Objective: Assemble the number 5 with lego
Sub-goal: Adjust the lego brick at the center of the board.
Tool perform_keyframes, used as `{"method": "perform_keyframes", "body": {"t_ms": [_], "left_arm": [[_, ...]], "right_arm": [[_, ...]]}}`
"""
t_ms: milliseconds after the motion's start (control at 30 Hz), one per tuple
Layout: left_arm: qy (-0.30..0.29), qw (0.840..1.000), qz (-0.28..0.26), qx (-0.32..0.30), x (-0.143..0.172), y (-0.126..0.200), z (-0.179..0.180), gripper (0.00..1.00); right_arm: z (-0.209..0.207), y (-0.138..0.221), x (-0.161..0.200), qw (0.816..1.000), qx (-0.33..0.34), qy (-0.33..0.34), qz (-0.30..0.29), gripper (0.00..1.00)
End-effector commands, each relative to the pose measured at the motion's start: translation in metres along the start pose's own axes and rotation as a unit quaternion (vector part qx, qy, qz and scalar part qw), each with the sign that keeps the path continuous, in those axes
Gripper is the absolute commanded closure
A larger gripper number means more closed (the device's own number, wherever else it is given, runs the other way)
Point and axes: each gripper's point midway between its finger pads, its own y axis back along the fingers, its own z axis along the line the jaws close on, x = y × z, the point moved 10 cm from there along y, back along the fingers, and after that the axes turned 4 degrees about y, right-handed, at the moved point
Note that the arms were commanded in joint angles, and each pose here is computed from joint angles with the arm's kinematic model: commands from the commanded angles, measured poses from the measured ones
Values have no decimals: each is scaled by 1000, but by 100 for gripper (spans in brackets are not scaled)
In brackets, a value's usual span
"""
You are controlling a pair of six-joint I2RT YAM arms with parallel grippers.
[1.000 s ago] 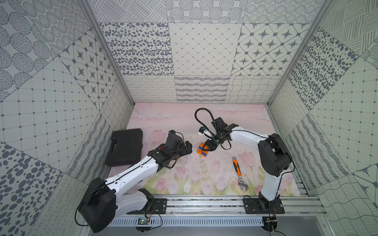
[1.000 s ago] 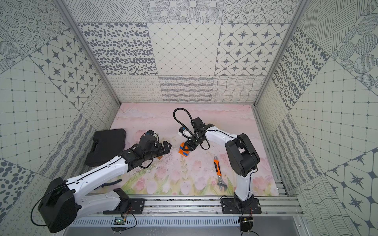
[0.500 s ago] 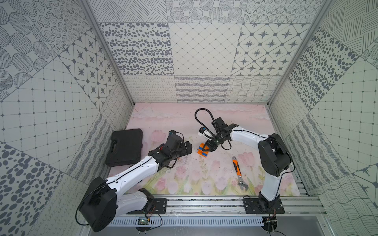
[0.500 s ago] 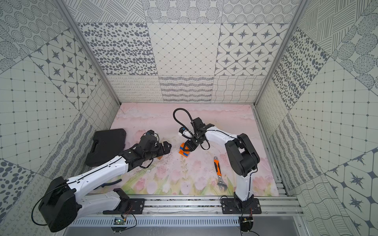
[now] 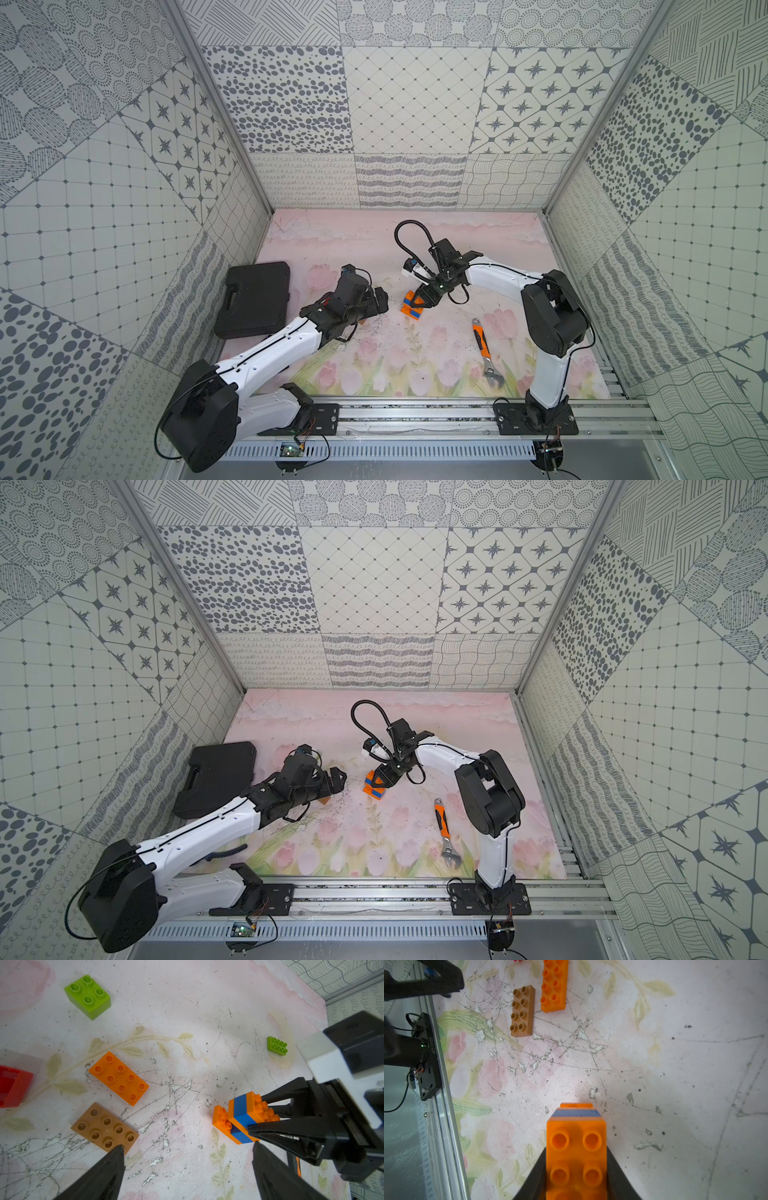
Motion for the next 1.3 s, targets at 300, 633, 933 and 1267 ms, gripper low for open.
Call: {"method": "perform_keyframes", "body": {"t_ms": [300,633,933,1267], "left_arm": [[-15,1000,-12,-5,-4,-1,8,1],[-12,1000,-7,-17,-4,2,16,1],[-10,999,-17,-27,1,11,26,1],[-15,1000,-13,-18,2,12,25,1]], "right_arm": [[-3,-3,-13,1000,-13,22,-5,66],[-7,-8,-15,998,-33,43,11,66],[-14,-20,-18,994,-87,43,47,65],[-31,-28,-30,990,-106,40,84,55]]}}
